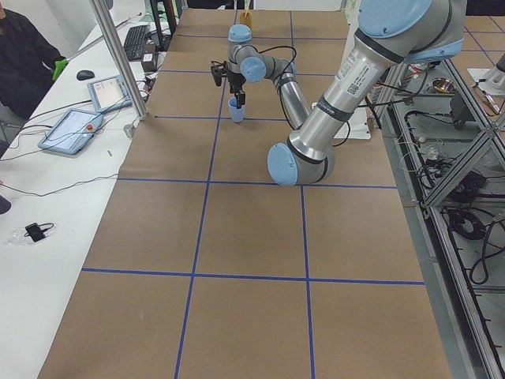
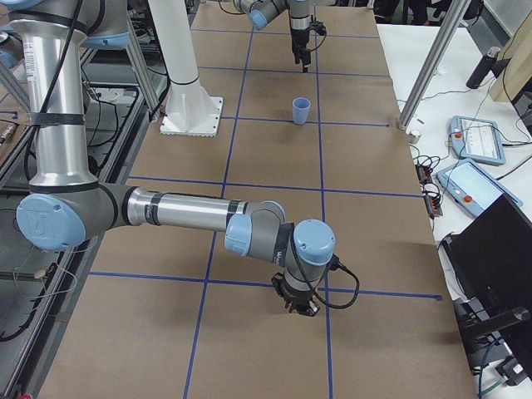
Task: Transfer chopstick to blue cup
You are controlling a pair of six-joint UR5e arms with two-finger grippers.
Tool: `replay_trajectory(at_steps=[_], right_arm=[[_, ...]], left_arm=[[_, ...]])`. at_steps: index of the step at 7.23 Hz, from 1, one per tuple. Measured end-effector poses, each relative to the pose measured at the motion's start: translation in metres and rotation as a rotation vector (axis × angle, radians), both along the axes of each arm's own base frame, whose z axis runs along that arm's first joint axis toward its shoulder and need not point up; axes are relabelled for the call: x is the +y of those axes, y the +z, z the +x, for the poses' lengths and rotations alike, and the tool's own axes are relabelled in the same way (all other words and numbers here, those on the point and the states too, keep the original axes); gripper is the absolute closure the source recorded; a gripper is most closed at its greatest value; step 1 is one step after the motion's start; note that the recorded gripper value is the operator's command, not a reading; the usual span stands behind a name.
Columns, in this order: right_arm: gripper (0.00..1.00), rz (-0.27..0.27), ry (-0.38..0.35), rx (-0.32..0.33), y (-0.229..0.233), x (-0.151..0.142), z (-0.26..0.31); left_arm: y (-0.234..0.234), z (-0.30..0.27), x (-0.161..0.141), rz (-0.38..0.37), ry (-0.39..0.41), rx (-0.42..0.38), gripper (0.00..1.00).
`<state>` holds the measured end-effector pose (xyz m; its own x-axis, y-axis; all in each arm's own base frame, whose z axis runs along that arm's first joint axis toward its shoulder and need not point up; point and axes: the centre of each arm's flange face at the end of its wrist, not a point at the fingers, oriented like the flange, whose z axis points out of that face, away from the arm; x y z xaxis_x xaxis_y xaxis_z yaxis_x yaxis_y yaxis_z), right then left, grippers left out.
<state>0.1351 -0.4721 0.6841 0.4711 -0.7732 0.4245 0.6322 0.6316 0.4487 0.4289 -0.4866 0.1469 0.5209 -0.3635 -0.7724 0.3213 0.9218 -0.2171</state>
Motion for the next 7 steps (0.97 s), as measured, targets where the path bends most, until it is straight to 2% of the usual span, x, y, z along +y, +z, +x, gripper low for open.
replay_trajectory(at_steps=[2,4,7], right_arm=[[1.0,-0.012,0.014,-0.002,-0.021,0.002,0.01],[1.0,-0.014,0.044,0.002,-0.064,-0.012,0.03],[1.0,-0.01,0.06,0.087,-0.143,-0.039,0.067]], left_arm=[[0.001,0.0,0.0,-0.001,0.0,-0.002,0.02],[0.001,0.001,0.0,-0.003,0.0,-0.002,0.02],[0.002,0.001,0.0,-0.004,0.001,-0.003,0.02]])
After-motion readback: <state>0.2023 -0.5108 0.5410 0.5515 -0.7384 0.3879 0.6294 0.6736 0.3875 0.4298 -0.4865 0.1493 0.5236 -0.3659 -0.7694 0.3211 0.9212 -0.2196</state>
